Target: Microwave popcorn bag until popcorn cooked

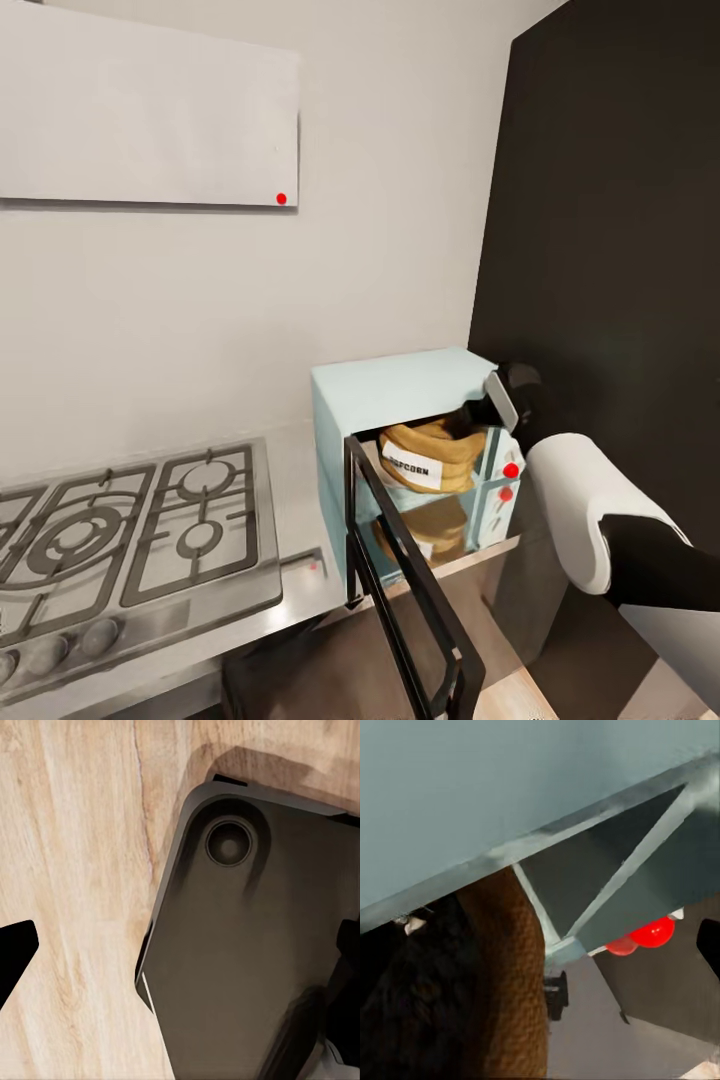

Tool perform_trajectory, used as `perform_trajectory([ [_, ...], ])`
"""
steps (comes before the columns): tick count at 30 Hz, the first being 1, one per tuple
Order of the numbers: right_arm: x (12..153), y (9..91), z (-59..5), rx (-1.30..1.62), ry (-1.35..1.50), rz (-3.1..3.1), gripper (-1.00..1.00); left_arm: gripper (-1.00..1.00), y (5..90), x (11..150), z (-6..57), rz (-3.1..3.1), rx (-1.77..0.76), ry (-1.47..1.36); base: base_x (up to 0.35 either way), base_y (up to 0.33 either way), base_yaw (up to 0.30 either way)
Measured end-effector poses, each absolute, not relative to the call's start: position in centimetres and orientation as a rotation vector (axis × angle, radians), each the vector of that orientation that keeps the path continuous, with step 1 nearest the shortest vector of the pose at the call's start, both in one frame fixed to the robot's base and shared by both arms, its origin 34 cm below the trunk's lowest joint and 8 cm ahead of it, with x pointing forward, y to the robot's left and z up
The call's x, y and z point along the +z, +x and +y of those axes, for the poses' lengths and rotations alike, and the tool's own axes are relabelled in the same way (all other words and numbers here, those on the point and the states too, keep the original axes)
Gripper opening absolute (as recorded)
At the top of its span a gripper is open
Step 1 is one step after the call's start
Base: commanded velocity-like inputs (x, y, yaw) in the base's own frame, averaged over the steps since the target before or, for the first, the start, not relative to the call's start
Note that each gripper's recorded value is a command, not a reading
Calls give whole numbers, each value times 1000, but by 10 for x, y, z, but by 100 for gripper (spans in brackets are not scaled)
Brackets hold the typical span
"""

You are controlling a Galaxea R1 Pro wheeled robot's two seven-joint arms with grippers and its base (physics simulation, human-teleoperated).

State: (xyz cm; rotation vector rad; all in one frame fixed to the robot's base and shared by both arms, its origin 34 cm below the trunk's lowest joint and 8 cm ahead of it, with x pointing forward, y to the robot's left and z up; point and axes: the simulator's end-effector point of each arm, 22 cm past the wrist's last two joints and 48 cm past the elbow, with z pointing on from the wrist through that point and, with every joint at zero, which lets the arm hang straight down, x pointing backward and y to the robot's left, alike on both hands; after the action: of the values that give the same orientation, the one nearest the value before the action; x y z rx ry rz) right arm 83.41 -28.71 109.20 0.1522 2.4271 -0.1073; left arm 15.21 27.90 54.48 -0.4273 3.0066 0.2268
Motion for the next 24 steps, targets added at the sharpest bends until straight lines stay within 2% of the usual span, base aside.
perform_trajectory([
  [9, 1101, 837, -289, -95, 161, 2403, 100, 100, 153, 545, 278, 3006, 227, -427, -320, 0, 0],
  [15, 1171, 850, -290, -68, 166, 2232, 100, 100, 153, 545, 278, 3005, 227, -427, -346, 0, 0],
  [21, 1183, 851, -291, -50, 171, 2201, 100, 100, 153, 545, 279, 3005, 229, -427, -346, 0, 0],
  [24, 1178, 851, -293, -53, 173, 2214, 100, 100, 152, 545, 279, 3005, 229, -427, -205, 0, 0],
])
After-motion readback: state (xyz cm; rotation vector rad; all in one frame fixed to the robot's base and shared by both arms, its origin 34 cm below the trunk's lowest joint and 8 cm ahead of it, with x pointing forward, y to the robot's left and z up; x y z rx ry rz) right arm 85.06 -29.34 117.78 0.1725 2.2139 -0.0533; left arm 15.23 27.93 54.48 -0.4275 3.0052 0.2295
